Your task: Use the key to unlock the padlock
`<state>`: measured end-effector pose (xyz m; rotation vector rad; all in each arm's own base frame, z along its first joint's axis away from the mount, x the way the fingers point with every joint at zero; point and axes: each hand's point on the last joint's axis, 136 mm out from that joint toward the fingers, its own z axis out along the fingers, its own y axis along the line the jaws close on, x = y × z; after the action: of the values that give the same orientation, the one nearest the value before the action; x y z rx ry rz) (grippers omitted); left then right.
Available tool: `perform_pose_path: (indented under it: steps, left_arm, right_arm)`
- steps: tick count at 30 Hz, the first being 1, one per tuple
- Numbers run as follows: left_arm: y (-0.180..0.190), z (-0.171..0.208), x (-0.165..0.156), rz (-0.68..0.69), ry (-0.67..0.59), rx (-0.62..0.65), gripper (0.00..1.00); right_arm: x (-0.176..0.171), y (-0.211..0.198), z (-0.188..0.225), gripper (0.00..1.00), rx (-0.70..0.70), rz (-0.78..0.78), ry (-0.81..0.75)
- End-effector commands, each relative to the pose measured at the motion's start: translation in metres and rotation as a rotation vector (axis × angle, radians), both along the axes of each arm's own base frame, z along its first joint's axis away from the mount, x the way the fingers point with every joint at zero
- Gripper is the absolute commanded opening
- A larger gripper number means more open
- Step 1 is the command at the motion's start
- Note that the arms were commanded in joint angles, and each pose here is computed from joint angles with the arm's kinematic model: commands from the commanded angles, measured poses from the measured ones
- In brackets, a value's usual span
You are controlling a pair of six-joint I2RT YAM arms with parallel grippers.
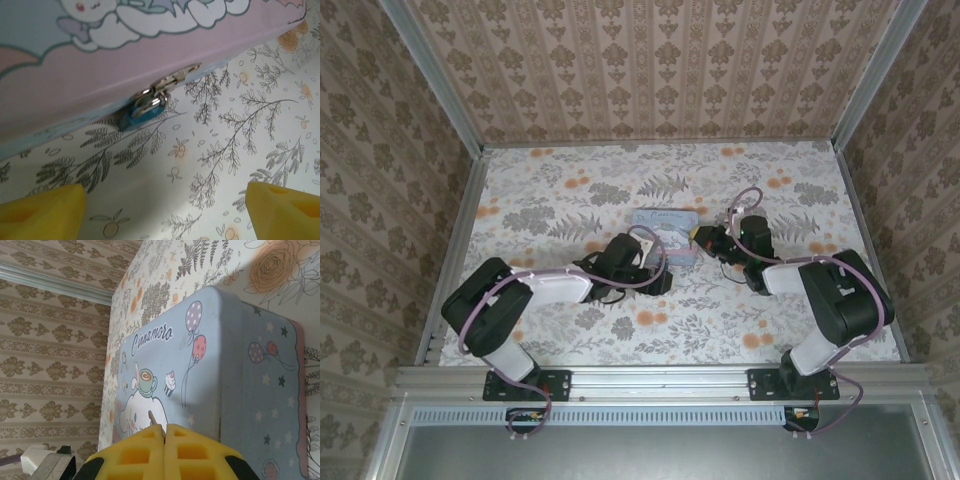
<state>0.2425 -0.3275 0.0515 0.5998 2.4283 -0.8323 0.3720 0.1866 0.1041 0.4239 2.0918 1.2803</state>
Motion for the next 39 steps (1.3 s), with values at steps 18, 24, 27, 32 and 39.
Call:
perform_pose_path:
  steps: [18,24,27,32,39]
  left_arm:
    - [-0.028,-0.009,0.048,0.015,-0.11,-0.13,0.83]
    - [-0.041,-0.015,0.048,0.001,-0.095,-0.179,0.82]
    - [-0.048,-0.011,0.046,-0.012,-0.093,-0.209,0.81]
    - [-0.048,0.005,0.043,0.001,-0.091,-0.289,0.82]
    - [-0.04,0.007,0.053,0.092,-0.029,-0.446,0.82]
  right_arm:
    - [0.037,0.001,0.007,0.0,0.063,-0.002,-0.031]
    - [0.038,0.001,0.006,0.0,0.069,-0.005,-0.025]
    - [0.039,0.001,0.005,0.0,0.074,-0.007,-0.021]
    - [0.04,0.002,0.004,0.0,0.075,-0.008,-0.019]
    - [0.04,0.001,0.003,0.0,0.079,-0.011,-0.015]
